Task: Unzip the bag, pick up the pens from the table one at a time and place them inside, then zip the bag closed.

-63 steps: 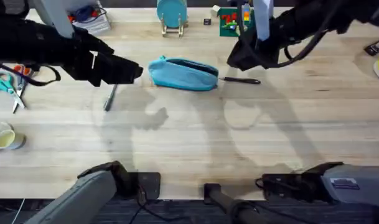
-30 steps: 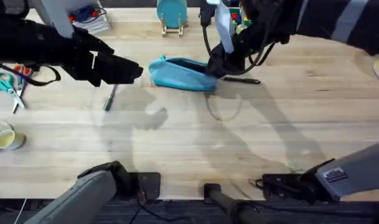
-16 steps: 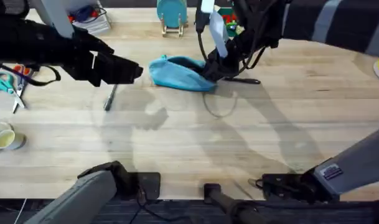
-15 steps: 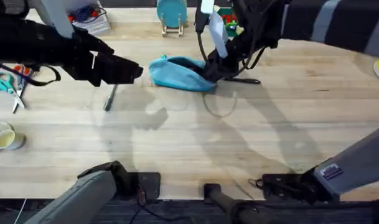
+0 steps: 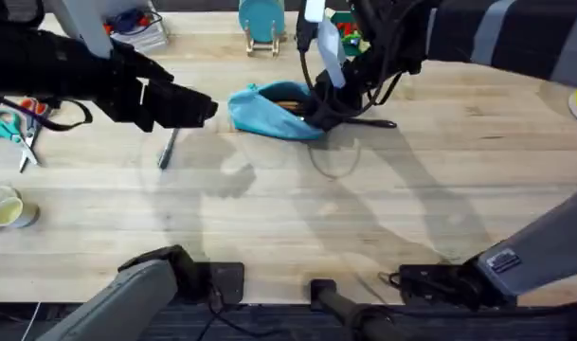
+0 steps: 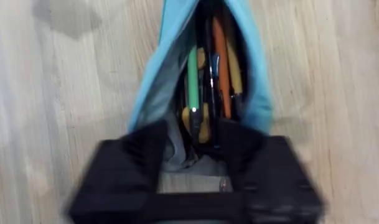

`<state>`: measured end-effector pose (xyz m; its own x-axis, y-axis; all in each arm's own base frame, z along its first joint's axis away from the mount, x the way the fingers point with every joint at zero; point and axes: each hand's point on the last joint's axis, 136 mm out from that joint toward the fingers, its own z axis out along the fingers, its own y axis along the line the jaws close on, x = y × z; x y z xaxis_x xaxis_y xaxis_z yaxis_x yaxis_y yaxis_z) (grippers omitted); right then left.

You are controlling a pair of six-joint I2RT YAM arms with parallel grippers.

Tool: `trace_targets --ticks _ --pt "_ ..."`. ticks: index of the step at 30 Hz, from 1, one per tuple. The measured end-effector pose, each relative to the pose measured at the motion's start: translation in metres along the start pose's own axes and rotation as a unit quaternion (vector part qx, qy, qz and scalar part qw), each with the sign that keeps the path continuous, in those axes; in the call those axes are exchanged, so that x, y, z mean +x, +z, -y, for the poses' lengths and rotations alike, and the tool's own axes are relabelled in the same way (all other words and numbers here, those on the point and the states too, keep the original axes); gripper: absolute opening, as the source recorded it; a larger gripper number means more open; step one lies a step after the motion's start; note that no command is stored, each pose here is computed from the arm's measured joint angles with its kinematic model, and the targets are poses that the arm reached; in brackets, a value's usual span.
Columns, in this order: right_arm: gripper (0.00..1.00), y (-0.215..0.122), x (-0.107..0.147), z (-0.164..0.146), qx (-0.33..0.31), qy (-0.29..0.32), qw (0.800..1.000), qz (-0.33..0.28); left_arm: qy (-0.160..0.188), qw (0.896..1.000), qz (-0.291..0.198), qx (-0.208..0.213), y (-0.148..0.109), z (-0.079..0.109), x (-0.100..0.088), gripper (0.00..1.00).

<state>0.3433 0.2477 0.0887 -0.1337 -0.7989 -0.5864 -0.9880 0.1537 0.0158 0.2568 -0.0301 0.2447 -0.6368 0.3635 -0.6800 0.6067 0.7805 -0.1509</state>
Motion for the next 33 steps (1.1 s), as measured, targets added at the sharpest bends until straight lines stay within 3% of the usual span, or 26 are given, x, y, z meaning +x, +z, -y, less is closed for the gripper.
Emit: trace_targets --ticks 3,4,5,19,24,33 --pt "0.847 0.000 0.000 0.000 0.000 0.000 1.000 0.000 0.000 1.000 0.000 0.000 0.000 0.000 0.000 0.995" --pt "0.953 0.000 0.000 0.000 0.001 -0.001 1.000 -0.001 0.000 1.000 0.000 0.000 0.000 0.000 0.000 0.995" --pt "0.985 0.000 0.000 0.000 0.001 -0.001 1.000 -0.001 0.000 1.000 0.000 0.000 0.000 0.000 0.000 0.993" --pt "0.996 0.000 0.000 0.000 0.001 0.001 1.000 -0.001 0.000 1.000 0.000 0.000 0.000 0.000 0.000 0.993" --pt "0.997 -0.001 -0.002 0.001 0.003 0.029 1.000 0.000 0.000 1.000 0.000 0.000 0.000 0.000 0.000 0.995" --pt "0.997 -0.035 -0.033 0.009 0.028 0.059 0.998 0.023 0.000 1.000 0.000 0.000 0.000 0.000 0.000 0.993"
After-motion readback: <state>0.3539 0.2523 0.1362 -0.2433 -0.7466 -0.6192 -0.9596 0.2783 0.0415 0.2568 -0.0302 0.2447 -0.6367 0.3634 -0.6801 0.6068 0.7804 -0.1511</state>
